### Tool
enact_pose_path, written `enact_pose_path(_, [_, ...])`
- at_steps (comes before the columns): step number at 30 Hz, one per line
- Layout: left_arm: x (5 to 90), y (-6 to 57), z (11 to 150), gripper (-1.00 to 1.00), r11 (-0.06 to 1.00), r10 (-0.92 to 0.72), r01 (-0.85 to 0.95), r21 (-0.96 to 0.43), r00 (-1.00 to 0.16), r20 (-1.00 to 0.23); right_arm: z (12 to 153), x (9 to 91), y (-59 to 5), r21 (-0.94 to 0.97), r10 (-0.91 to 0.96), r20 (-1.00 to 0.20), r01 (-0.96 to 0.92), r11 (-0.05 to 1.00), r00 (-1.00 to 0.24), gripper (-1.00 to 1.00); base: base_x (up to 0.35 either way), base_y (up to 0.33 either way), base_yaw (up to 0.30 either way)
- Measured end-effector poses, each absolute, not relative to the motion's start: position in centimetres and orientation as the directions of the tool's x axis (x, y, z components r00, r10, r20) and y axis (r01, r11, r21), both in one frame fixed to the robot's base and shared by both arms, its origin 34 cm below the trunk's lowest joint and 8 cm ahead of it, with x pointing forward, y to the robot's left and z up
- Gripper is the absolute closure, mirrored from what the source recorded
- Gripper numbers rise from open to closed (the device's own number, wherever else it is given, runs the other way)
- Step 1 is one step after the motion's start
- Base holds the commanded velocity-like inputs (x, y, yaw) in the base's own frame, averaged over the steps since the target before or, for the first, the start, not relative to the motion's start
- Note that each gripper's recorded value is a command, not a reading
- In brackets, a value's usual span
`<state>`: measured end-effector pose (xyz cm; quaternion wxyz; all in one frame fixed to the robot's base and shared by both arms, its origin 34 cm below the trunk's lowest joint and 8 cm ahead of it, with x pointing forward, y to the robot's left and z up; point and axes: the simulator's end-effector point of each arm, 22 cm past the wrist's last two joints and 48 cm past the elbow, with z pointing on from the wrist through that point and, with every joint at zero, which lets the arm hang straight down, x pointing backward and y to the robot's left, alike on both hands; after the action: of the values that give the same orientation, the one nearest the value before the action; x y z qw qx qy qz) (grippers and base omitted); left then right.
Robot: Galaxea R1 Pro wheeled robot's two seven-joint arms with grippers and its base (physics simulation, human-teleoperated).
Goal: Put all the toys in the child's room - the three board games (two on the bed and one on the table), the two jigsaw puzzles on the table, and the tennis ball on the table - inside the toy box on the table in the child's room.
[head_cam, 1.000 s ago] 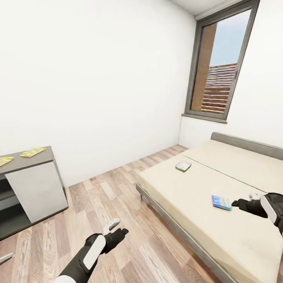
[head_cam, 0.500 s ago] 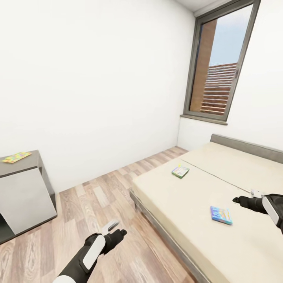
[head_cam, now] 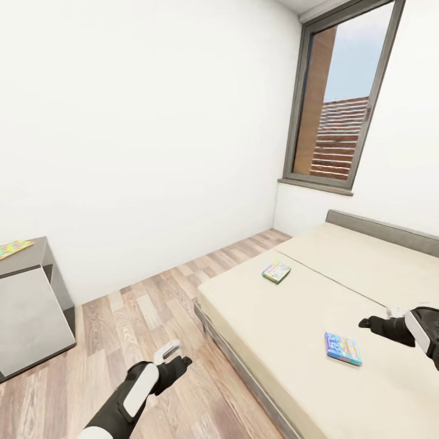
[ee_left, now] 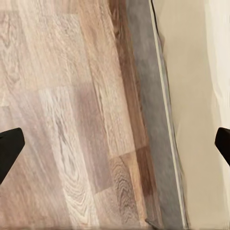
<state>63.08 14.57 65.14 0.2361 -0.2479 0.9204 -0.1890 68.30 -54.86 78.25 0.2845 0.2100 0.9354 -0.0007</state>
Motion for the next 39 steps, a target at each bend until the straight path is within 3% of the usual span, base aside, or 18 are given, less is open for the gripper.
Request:
enact_pose_path(6, [62.4,14.5,65.1,-1.00,0.788,-0.551,-0.382,-0.483,-0.788,-0.274,77.8,68.0,-54.7,0.124,0.399,-0.520,0.395,0.910,-0.755,-1.00,0.002,-0.001,0.000])
enact_pose_path(14, [63.6,15.1,66.9,-1.00,0.768,-0.572,-0.382,-0.514,-0.769,-0.284,77.8,68.2,-54.1,0.151,0.395,-0.522,0.374,0.915,-0.756,-1.00,0.000,0.000,0.000])
enact_pose_path(23, [62.6,17.7,65.9,-1.00,0.794,-0.587,-0.468,-0.389,-0.756,-0.289,77.4,68.4,-53.7,0.159,0.390,-0.525,0.363,0.918,-0.757,-1.00,0.000,0.000,0.000])
enact_pose_path(39, [62.1,18.2,62.8,-1.00,0.796,-0.591,-0.486,-0.361,-0.755,-0.284,74.5,67.9,-53.3,0.172,0.407,-0.496,0.373,0.912,-0.767,-1.00,0.000,0.000,0.000])
